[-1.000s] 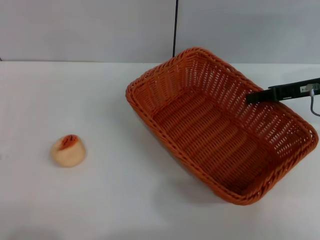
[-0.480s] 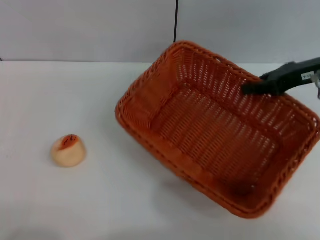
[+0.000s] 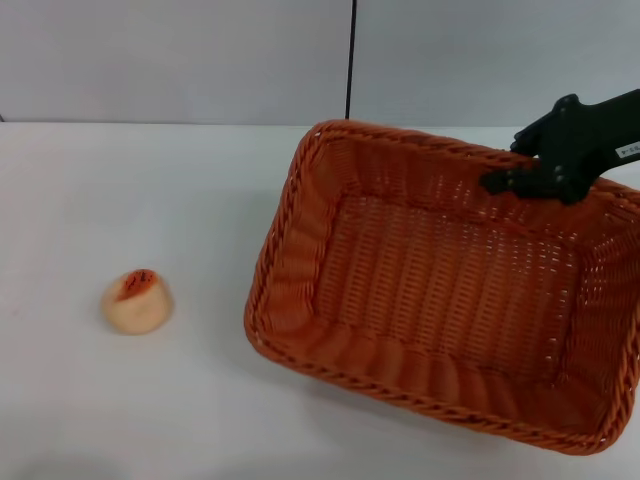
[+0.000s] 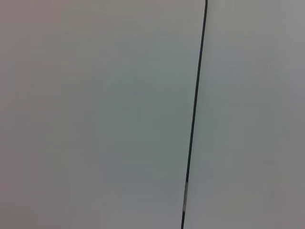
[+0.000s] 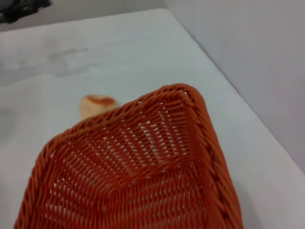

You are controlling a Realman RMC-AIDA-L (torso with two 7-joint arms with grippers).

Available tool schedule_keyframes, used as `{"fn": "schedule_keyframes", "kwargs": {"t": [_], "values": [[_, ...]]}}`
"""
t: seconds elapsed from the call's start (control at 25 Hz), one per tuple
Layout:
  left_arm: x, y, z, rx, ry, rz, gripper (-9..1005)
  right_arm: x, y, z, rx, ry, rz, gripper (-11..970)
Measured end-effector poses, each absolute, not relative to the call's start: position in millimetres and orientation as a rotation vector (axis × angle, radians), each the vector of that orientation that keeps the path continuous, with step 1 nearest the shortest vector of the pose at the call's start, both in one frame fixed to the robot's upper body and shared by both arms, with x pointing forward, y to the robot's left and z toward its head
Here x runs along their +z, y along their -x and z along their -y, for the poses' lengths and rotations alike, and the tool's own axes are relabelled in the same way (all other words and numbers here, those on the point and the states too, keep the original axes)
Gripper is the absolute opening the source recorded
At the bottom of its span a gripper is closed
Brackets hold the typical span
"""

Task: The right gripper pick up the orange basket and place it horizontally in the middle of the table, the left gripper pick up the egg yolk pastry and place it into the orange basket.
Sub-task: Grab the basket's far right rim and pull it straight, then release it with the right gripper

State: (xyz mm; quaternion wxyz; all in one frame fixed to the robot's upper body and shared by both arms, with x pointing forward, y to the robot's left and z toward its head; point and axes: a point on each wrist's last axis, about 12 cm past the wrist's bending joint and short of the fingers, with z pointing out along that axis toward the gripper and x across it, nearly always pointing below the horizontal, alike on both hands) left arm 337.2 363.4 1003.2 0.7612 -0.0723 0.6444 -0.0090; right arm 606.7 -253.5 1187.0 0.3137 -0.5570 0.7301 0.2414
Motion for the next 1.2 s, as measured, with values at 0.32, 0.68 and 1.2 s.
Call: {"fn": "schedule_keyframes", "kwargs": {"t": [0.32,0.68,1.2], "values": [[1005,-325,-360,-0.021,0.14,-1.384,799,1179,-606,243,0.605,1.674,-1.701,168],[1007,-313,-356,-0.036,0.134,-1.37,798,1174,-611,235,0.571,1.792,-1.575,167],[1006,-308,-351,-0.064,0.118,-1.374,798,1160,-607,224,0.507,1.796,-1.567,175]]}}
